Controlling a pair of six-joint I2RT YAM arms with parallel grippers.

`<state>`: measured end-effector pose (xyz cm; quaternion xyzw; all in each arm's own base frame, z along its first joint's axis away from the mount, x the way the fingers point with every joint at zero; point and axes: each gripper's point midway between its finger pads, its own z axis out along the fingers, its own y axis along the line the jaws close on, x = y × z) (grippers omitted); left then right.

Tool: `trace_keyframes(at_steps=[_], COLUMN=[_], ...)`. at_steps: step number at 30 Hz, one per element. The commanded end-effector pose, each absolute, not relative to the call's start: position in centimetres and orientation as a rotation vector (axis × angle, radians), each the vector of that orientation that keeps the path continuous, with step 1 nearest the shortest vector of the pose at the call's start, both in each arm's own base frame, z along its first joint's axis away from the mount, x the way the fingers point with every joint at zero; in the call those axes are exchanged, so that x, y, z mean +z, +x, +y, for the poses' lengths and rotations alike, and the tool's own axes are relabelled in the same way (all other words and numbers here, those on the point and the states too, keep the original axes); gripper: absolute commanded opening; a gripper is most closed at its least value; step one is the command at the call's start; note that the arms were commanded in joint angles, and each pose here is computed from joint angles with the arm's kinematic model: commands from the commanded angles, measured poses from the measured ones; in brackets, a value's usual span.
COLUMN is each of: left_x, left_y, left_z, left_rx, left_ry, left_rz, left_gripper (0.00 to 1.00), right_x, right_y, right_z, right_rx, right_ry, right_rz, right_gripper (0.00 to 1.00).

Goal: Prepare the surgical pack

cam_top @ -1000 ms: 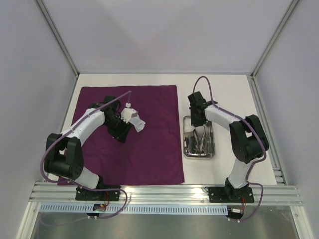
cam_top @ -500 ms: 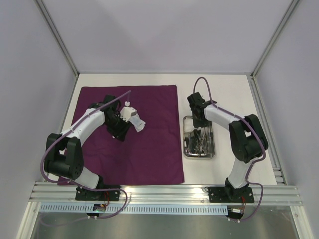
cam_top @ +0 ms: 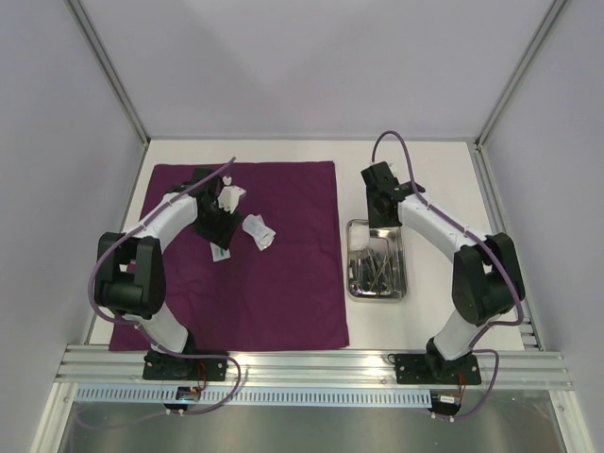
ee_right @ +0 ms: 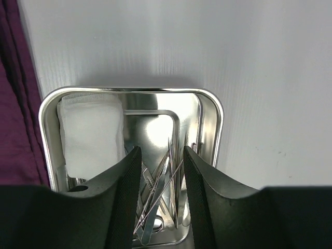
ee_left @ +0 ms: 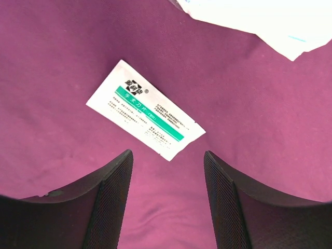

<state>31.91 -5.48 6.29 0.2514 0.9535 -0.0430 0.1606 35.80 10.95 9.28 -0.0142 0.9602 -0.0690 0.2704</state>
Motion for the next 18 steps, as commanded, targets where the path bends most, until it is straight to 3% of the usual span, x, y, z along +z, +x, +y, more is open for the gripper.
trace_keyframes(at_steps=[1, 5, 8, 13, 14, 18], left_x=[6.8, 6.4, 5.8, 5.5, 5.3, 5.1], left_y=[33.2, 33.3, 32.8, 32.1, 31.8, 31.3], left_z=[-5.4, -4.7, -4.1, -3.5, -3.4, -3.1], left_rx=[-0.095, -0.103, -0.105, -0.1, -0.1, -0.096], left_ry=[0.652, 0.619, 0.603, 0.598, 0.603, 0.616], left_rz=[2.707, 2.719, 2.74, 2.747, 2.753, 2.753], left_gripper=[0.66, 0.64, 0.63, 0.63, 0.63, 0.63], right_x=[13.6, 16.5, 17.7, 17.4, 14.3, 12.1], right_y=[37.1, 38.0, 38.0, 39.9, 40.0, 40.6], right_z=[11.5, 16.4, 25.0, 35.3, 36.9, 42.0], right_rx=[-0.156, -0.018, 0.319, 0.678, 0.696, 0.904], right_ry=[-0.059, -0.194, -0.383, -0.477, -0.499, -0.485], right_rz=[2.483, 2.394, 2.337, 2.326, 2.39, 2.424], right_gripper=[0.4, 0.49, 0.64, 0.66, 0.67, 0.66])
